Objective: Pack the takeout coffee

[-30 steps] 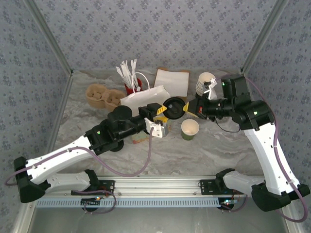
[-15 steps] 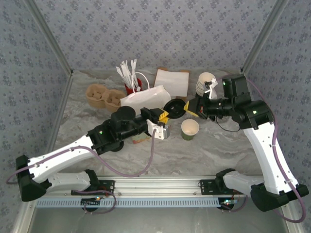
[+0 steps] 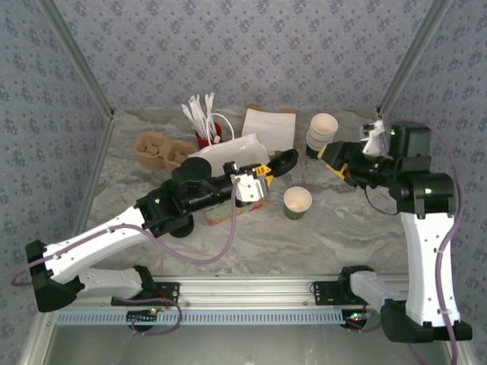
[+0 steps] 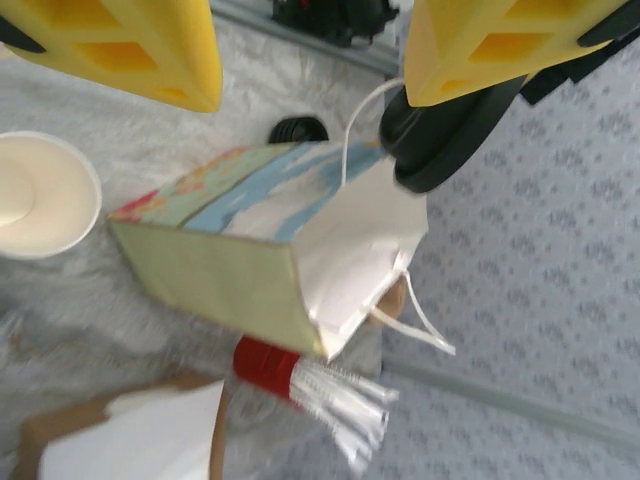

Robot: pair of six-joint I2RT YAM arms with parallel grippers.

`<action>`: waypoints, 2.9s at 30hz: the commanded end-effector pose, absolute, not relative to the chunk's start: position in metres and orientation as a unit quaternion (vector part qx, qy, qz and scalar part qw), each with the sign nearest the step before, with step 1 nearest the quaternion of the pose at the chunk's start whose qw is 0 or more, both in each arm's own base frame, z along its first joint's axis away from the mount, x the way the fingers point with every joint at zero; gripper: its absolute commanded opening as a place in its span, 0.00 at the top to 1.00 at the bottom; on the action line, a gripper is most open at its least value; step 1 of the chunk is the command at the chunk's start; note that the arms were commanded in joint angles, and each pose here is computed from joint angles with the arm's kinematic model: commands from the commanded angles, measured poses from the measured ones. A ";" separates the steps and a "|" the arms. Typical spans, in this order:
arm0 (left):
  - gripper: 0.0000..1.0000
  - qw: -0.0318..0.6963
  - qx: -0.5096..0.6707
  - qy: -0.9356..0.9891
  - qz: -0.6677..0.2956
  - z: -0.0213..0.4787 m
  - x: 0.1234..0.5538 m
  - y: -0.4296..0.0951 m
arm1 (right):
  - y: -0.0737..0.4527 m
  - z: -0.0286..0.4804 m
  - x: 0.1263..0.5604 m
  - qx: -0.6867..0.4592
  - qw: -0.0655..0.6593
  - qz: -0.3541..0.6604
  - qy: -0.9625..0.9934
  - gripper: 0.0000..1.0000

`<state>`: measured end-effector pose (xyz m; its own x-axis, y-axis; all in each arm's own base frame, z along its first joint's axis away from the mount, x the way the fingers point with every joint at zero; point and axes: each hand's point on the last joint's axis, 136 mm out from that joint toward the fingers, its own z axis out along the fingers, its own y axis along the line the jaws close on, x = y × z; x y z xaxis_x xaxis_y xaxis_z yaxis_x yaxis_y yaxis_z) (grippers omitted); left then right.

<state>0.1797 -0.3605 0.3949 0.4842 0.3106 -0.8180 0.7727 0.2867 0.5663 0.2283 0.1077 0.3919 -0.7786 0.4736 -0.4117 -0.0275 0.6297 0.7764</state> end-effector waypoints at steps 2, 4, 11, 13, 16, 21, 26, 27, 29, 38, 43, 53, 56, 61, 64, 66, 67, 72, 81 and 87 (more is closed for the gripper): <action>0.86 0.600 0.492 0.532 -0.339 0.424 0.154 -0.377 | 0.079 0.397 0.226 0.138 0.345 0.379 0.847 0.47; 0.86 0.570 0.469 0.561 -0.376 0.424 0.149 -0.386 | 0.069 0.394 0.231 0.144 0.359 0.360 0.849 0.47; 0.87 0.463 0.330 0.682 -0.461 0.386 0.159 -0.419 | 0.044 0.363 0.252 0.200 0.360 0.352 0.840 0.47; 0.87 0.436 0.300 0.707 -0.469 0.371 0.164 -0.425 | 0.040 0.350 0.257 0.210 0.353 0.352 0.841 0.47; 0.89 0.403 0.245 0.741 -0.479 0.346 0.174 -0.436 | 0.035 0.331 0.264 0.227 0.340 0.358 0.839 0.48; 0.89 0.342 0.211 0.774 -0.489 0.302 0.177 -0.461 | 0.029 0.311 0.270 0.243 0.330 0.352 0.842 0.49; 0.89 0.321 0.202 0.793 -0.476 0.267 0.182 -0.473 | 0.028 0.302 0.271 0.247 0.324 0.352 0.843 0.49; 0.90 0.315 0.196 0.799 -0.473 0.259 0.184 -0.474 | 0.028 0.300 0.272 0.248 0.322 0.351 0.843 0.49; 0.90 0.302 0.185 0.801 -0.483 0.248 0.185 -0.477 | 0.028 0.298 0.271 0.249 0.319 0.352 0.844 0.49; 0.90 0.290 0.164 0.799 -0.500 0.237 0.194 -0.459 | 0.027 0.283 0.271 0.254 0.305 0.348 0.849 0.49; 0.90 0.297 0.157 0.791 -0.511 0.240 0.203 -0.430 | 0.026 0.279 0.272 0.255 0.304 0.344 0.851 0.49; 0.90 0.320 0.132 0.796 -0.496 0.237 0.219 -0.385 | 0.026 0.284 0.271 0.253 0.310 0.341 0.851 0.49; 0.90 0.321 0.122 0.800 -0.492 0.232 0.226 -0.379 | 0.025 0.283 0.272 0.254 0.309 0.341 0.851 0.50; 0.90 0.310 0.121 0.793 -0.511 0.227 0.230 -0.385 | 0.027 0.282 0.272 0.252 0.307 0.343 0.851 0.50; 0.90 0.289 0.135 0.778 -0.541 0.235 0.223 -0.404 | 0.028 0.280 0.272 0.249 0.304 0.346 0.852 0.50; 0.90 0.282 0.135 0.773 -0.552 0.236 0.222 -0.413 | 0.029 0.278 0.271 0.246 0.302 0.347 0.853 0.50; 0.90 0.278 0.136 0.771 -0.557 0.237 0.221 -0.417 | 0.030 0.277 0.271 0.245 0.301 0.349 0.853 0.50; 0.90 0.260 0.136 0.762 -0.578 0.241 0.215 -0.435 | 0.035 0.266 0.268 0.242 0.288 0.352 0.857 0.50; 0.90 0.243 0.108 0.766 -0.585 0.229 0.223 -0.447 | 0.052 0.242 0.269 0.228 0.263 0.362 0.865 0.49; 0.90 0.232 0.093 0.774 -0.582 0.215 0.226 -0.450 | 0.068 0.216 0.274 0.215 0.225 0.376 0.873 0.49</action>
